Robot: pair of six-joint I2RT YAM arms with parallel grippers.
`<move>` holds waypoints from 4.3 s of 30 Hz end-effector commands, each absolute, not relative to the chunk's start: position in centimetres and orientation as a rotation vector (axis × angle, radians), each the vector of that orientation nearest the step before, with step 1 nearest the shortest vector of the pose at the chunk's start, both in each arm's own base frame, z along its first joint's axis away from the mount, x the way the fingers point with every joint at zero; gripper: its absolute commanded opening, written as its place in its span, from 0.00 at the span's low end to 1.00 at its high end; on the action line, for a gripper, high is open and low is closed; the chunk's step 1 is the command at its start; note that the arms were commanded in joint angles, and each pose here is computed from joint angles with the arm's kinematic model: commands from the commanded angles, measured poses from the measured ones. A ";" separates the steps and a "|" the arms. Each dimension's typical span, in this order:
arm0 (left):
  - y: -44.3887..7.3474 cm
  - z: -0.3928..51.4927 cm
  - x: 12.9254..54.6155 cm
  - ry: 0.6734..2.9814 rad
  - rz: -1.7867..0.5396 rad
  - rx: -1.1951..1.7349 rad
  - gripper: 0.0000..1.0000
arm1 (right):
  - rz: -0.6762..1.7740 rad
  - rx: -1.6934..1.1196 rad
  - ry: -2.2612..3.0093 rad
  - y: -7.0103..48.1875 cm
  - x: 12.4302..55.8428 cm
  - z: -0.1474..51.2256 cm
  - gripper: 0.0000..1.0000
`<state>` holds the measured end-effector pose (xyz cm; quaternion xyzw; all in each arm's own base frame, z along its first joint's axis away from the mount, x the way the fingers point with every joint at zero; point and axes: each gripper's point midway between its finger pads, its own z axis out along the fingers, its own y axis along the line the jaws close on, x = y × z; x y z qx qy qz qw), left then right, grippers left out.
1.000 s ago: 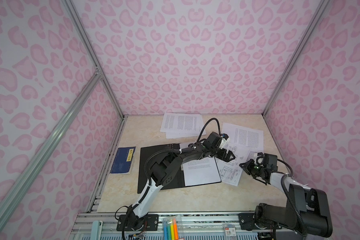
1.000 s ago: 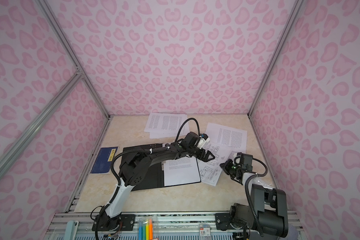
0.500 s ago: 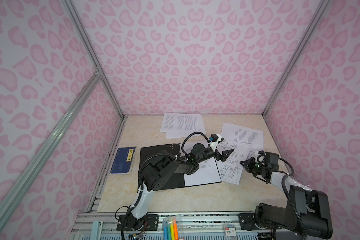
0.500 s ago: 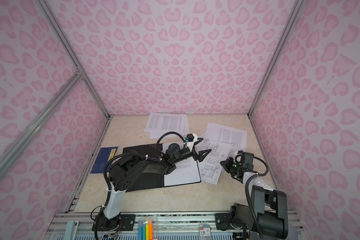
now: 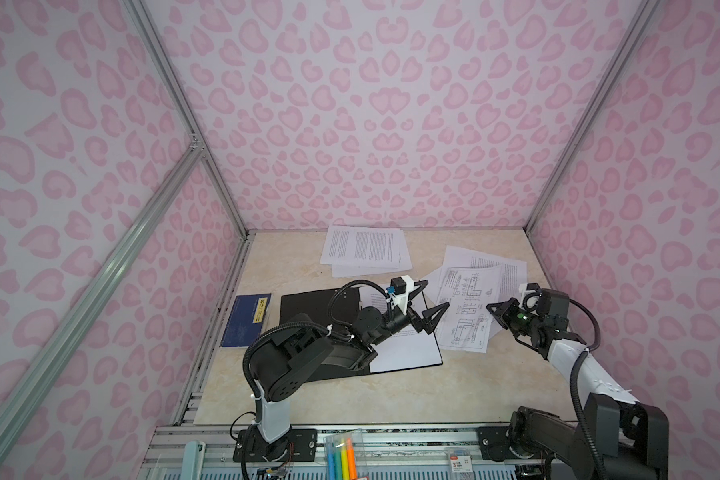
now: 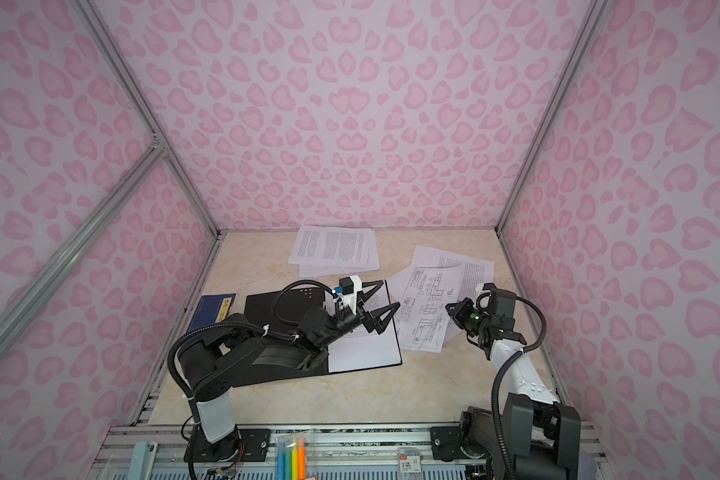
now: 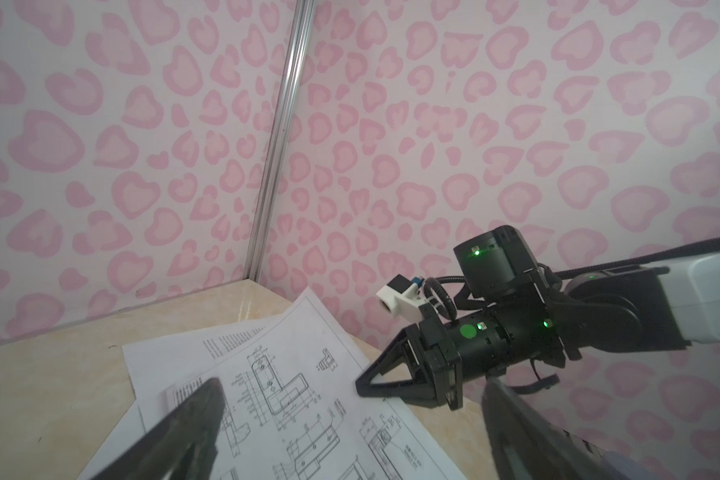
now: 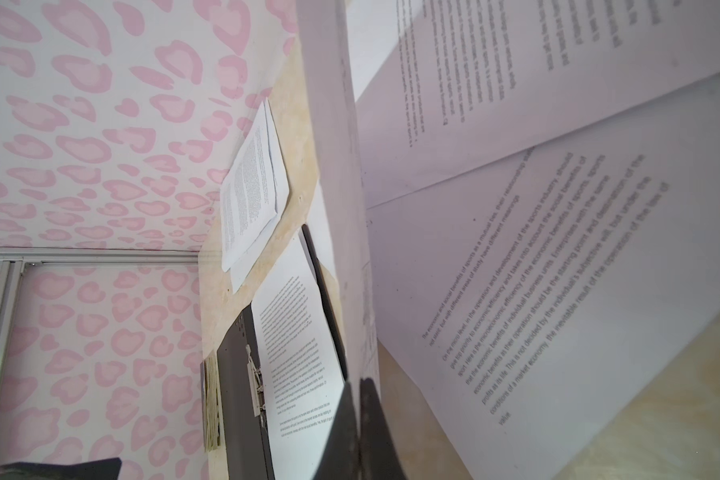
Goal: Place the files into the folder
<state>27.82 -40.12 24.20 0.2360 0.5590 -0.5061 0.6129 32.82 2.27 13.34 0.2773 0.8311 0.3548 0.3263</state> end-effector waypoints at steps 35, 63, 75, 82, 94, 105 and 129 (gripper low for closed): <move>-13.5 21.7 22.5 1.965 -0.281 0.274 0.97 | 1.029 -0.172 2.202 22.9 35.6 27.8 0.00; -16.5 16.7 19.7 2.149 -0.353 0.619 0.98 | 0.788 -0.164 2.661 20.2 35.8 5.7 0.00; -16.7 16.9 19.7 2.142 -0.371 0.620 0.98 | 0.789 -0.196 2.672 20.6 34.3 5.0 0.00; -16.7 16.8 19.6 2.144 -0.379 0.616 0.98 | 0.796 -0.222 2.672 21.1 34.2 4.9 0.00; -16.8 16.9 19.7 2.144 -0.388 0.617 0.98 | 0.792 -0.253 2.684 21.6 33.9 4.5 0.00; -16.8 16.8 19.7 2.148 -0.391 0.615 0.98 | 0.791 -0.260 2.689 21.8 33.9 4.3 0.00; -16.8 16.9 19.7 2.146 -0.403 0.610 0.98 | 0.776 -0.271 2.701 21.9 33.7 4.1 0.18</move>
